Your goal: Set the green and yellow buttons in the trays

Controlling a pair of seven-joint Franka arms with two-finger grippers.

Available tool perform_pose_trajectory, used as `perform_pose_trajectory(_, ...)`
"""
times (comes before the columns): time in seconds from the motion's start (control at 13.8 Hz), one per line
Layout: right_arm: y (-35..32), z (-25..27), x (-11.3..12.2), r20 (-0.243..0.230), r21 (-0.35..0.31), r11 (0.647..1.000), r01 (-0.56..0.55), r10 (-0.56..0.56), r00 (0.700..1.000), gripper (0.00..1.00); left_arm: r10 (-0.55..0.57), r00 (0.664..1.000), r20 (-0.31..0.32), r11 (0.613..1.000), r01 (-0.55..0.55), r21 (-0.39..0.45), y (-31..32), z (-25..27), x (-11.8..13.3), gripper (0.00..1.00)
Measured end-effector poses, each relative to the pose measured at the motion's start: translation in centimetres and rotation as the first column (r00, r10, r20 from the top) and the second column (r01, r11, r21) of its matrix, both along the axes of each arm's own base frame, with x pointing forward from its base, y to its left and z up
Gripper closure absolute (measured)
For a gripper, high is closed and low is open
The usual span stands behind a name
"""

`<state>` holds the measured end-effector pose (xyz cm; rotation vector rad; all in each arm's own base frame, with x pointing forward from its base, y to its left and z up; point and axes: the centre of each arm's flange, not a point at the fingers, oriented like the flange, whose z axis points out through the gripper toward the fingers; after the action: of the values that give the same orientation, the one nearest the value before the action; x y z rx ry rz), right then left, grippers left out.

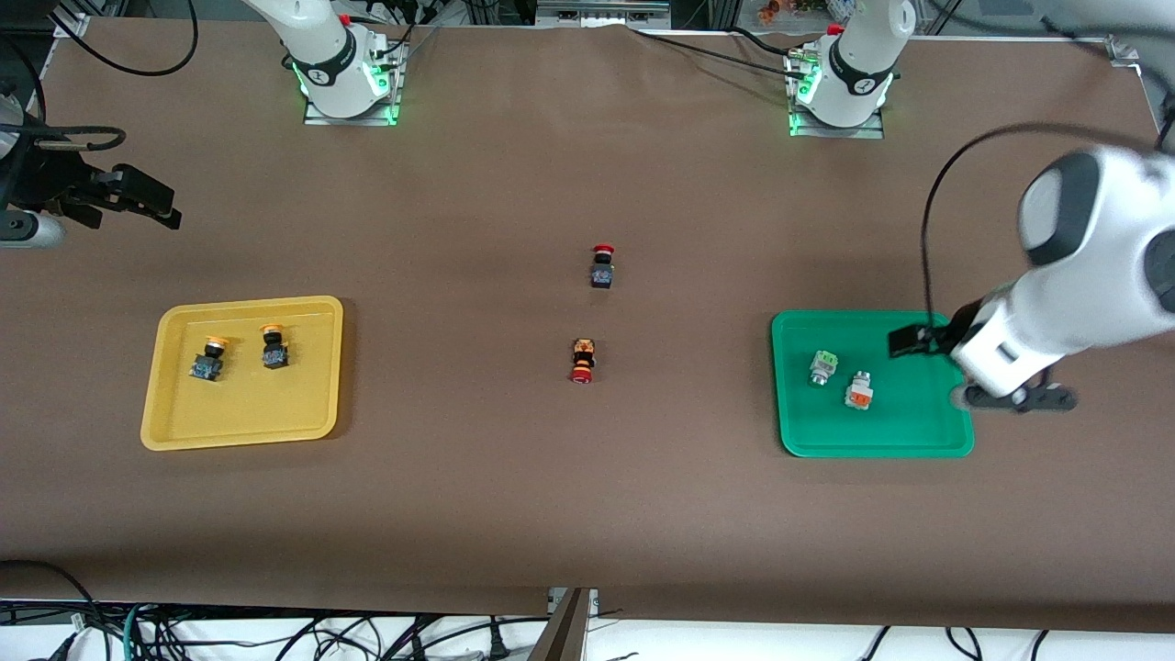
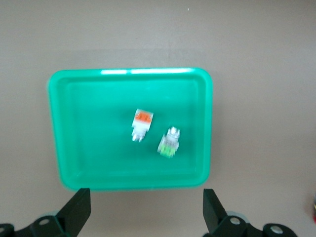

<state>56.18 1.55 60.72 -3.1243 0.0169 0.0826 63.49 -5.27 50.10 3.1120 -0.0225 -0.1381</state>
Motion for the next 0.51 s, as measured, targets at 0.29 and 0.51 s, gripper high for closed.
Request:
perform_pose_trajectory(0.29, 0.0, 0.0, 0.2, 0.0, 0.0, 1.0, 0.0, 0.0, 1.0, 0.0, -0.011, 0.999, 0.037, 0.999, 0.01, 0.037, -0.5, 8.0, -4.6, 0.0)
perform_pose_trajectory(0.51, 0.0, 0.0, 0.2, 0.001, -0.001, 1.0, 0.0, 0.0, 1.0, 0.0, -0.008, 0.999, 0.046, 0.999, 0.006, 0.043, -0.1, 9.3, -5.4, 0.0)
